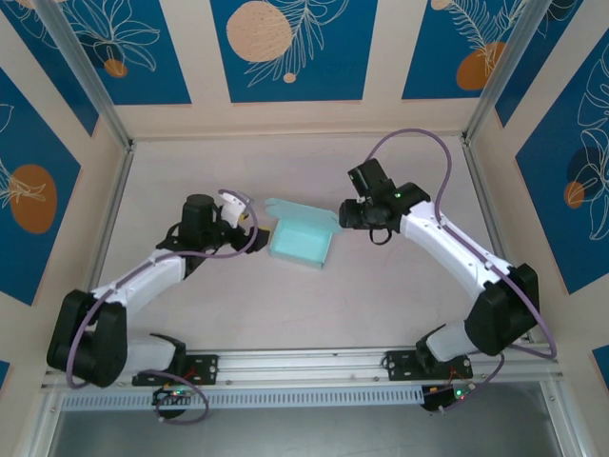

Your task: Fold the paper box

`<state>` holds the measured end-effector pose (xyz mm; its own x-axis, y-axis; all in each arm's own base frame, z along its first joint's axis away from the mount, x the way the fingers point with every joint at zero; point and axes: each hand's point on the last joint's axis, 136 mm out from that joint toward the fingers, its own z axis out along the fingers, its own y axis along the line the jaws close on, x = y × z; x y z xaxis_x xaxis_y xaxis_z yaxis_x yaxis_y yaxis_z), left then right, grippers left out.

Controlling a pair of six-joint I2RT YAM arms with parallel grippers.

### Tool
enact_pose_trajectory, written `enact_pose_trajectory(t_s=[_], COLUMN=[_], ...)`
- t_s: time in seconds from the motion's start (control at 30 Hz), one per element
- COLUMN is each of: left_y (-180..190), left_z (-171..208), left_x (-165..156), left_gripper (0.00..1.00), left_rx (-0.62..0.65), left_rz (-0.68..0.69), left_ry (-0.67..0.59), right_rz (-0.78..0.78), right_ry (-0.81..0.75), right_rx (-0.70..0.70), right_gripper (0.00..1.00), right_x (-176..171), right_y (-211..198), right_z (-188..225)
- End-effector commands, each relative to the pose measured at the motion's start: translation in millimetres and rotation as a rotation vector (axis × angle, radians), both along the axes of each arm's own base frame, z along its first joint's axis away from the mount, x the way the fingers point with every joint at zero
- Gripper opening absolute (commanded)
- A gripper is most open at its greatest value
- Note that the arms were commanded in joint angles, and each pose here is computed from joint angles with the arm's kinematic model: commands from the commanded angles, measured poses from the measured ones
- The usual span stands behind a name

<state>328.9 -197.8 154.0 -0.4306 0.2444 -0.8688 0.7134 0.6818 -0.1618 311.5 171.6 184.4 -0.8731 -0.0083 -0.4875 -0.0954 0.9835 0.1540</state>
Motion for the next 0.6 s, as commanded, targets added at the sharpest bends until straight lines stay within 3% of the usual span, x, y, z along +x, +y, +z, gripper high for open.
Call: enact_pose_trajectory(t_s=[0.0,0.17,0.4,0.57], left_y=[-11,-17,-23,-27], left_z=[20,23,11,1], left_x=[6,21,37,36], left_gripper=[0.88,0.83,0.68,0.66], left_rx=[-0.018,-0.001,0.006,0.031], left_rz=[-0.209,-0.302,-0.317,-0.298], left_ry=[-0.146,-0.162,-0.113,-0.092], right_rz=[0.056,0.172,0.231,0.265], right_ry=[-0.054,-0.053,0.004,0.03], right_rx=[-0.009,0.061,-0.023,-0.053], right_gripper=[0.53,0.59,0.57,0.55], right_x=[-18,-25,-3,7], right_y=[0,20,34,47], right_z=[18,22,-7,-21])
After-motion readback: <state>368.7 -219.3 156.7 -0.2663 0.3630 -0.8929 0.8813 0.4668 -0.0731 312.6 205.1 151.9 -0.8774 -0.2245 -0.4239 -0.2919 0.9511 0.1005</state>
